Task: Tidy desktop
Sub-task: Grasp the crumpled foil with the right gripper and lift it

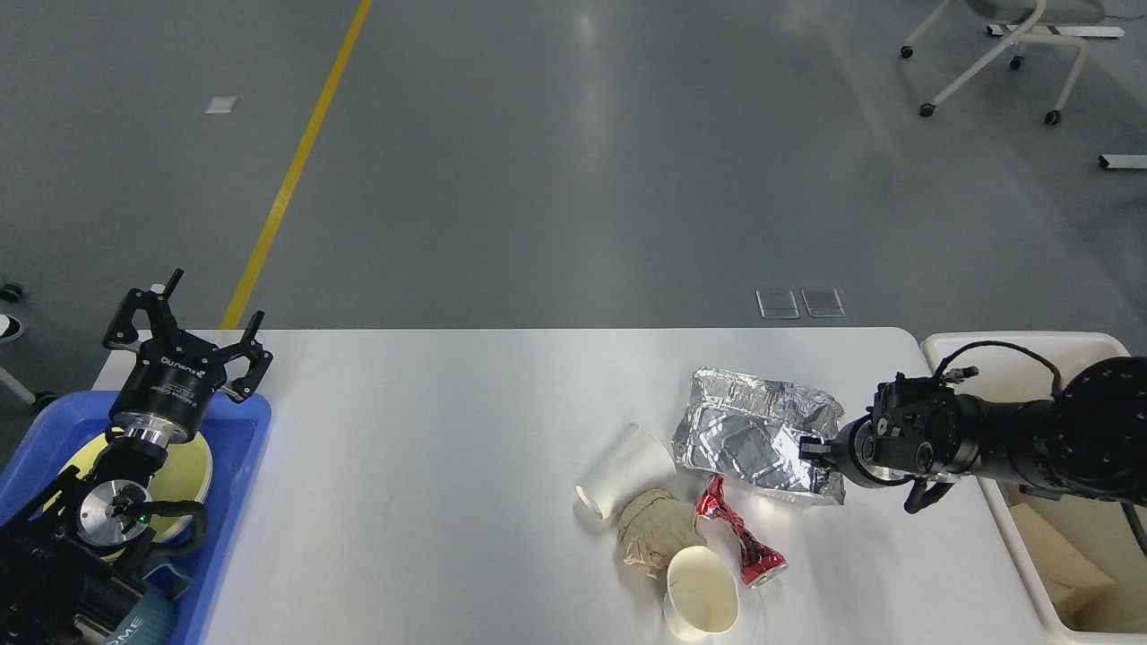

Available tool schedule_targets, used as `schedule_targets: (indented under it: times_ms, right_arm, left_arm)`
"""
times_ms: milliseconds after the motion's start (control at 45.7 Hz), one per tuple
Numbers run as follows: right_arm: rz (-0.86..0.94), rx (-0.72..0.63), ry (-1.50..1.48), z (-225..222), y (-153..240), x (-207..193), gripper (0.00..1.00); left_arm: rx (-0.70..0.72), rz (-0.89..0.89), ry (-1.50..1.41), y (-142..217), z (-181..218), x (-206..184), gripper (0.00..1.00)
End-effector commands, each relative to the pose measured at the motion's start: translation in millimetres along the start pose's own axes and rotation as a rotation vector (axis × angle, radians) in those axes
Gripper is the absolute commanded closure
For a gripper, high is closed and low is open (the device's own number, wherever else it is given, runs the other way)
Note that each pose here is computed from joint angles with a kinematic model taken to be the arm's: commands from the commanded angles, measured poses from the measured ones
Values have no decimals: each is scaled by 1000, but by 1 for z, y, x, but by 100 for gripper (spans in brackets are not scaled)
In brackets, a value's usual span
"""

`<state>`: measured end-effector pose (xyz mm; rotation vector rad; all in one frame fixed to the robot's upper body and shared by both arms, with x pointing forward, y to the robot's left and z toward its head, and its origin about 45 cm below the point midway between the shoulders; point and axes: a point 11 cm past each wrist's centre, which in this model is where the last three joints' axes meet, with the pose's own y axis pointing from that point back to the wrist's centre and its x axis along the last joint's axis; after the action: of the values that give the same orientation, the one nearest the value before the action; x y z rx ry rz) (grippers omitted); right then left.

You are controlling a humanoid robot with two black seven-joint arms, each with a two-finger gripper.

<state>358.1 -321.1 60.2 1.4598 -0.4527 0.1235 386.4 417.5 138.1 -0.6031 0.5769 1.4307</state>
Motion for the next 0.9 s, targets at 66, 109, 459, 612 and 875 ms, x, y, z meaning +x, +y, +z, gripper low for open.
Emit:
schedule_targets:
  times_ms: [66,109,459,612,875]
  right_arm:
    - [-9,0,-4,1,0,-2,100]
    - [-9,0,-4,1,0,-2,100]
    - [-6,-3,-58,16,22,23,100]
    - [-42,10,-107,28,58,52,100]
    - [-122,42,-98,42,150,92,100]
  left_arm:
    - [0,0,0,0,0,0,4]
    - [0,0,0,0,0,0,4]
    - [0,0,0,0,0,0,4]
    - [-1,0,0,0,0,0,4]
    - [-1,0,1,0,0,0,4]
